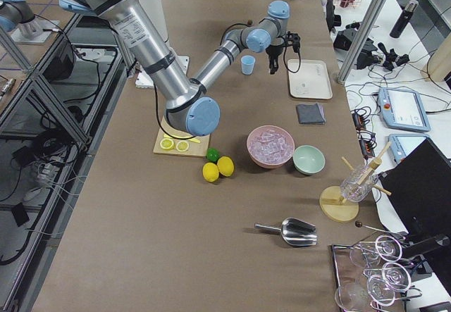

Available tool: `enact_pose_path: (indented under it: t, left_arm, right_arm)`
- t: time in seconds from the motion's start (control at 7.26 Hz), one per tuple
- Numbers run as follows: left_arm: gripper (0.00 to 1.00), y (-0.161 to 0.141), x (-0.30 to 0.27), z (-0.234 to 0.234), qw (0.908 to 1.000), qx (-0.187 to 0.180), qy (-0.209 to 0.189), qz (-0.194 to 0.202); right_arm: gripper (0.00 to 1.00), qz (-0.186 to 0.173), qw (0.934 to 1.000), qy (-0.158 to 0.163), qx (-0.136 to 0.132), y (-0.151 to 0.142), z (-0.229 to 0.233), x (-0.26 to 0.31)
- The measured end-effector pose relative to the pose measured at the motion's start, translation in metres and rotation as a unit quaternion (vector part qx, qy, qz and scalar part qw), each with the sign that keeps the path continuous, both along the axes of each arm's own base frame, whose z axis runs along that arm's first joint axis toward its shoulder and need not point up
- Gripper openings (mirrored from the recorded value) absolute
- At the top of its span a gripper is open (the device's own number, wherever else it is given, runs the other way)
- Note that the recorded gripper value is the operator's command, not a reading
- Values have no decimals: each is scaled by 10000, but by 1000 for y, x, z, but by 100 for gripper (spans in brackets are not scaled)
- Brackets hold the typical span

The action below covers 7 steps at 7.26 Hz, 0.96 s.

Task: Put ice and strawberries in cup
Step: 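Carry the ice cube with the right gripper over the blue cup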

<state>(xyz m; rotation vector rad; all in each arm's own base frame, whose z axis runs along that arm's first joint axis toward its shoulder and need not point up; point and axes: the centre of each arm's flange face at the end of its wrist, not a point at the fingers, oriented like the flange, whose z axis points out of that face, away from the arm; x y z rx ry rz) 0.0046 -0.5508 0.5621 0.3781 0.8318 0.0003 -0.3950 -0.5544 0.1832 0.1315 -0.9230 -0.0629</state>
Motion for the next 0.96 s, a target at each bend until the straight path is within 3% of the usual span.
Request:
enact_pose_path:
  t: [0.41,0.69,0.96]
  left_arm:
    - [97,0,0,5,10000,-44,-6,4]
    - [97,0,0,12,9999,-98,-18,10]
    - [97,0,0,15,9999,-123,-20,7]
  right_arm:
    - [1,-182,9990,23,398,57,-59,-84]
    - [1,-175,9987,58,477,95,-76,-127]
    - [1,-113,9984,175,531,107,-85,-160]
